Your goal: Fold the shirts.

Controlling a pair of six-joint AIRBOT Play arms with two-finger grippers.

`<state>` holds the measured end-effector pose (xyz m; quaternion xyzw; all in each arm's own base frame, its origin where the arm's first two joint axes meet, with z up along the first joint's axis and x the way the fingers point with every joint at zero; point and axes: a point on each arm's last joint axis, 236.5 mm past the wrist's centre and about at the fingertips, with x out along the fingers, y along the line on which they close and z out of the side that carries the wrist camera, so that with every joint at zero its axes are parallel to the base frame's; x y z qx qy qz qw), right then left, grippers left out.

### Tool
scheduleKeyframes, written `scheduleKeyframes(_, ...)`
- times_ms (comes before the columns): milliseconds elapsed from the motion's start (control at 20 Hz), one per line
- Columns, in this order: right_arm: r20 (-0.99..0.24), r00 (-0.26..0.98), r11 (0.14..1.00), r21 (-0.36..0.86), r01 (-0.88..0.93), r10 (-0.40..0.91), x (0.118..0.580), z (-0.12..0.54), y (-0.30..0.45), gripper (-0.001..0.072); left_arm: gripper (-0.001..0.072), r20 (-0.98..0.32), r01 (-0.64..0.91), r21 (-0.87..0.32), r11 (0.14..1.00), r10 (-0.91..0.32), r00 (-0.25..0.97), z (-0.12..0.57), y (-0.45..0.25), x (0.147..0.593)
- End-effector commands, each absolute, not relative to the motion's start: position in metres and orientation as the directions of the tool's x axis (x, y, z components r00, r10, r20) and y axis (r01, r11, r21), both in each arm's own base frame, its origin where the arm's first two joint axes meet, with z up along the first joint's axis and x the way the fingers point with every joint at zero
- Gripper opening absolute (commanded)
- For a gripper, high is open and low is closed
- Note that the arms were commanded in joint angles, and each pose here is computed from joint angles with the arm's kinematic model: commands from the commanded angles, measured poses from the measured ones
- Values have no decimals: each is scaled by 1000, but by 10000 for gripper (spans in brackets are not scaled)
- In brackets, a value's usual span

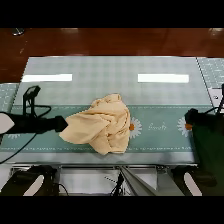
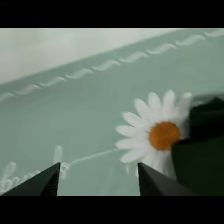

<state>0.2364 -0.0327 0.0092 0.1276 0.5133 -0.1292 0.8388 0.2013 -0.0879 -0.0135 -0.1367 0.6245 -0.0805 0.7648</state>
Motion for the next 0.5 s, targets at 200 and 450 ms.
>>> scheduleKeyframes(200, -863, 322, 838, 477, 265, 389, 202, -60, 83, 566, 703, -782, -313, -622, 718, -593, 192, -77, -150, 151)
scheduleKeyframes(450, -833, 362, 835, 511, 207, 420, 208, -61, 113, 566, 703, -746, -237, -652, 721, -553, 372, -77, -140, 192)
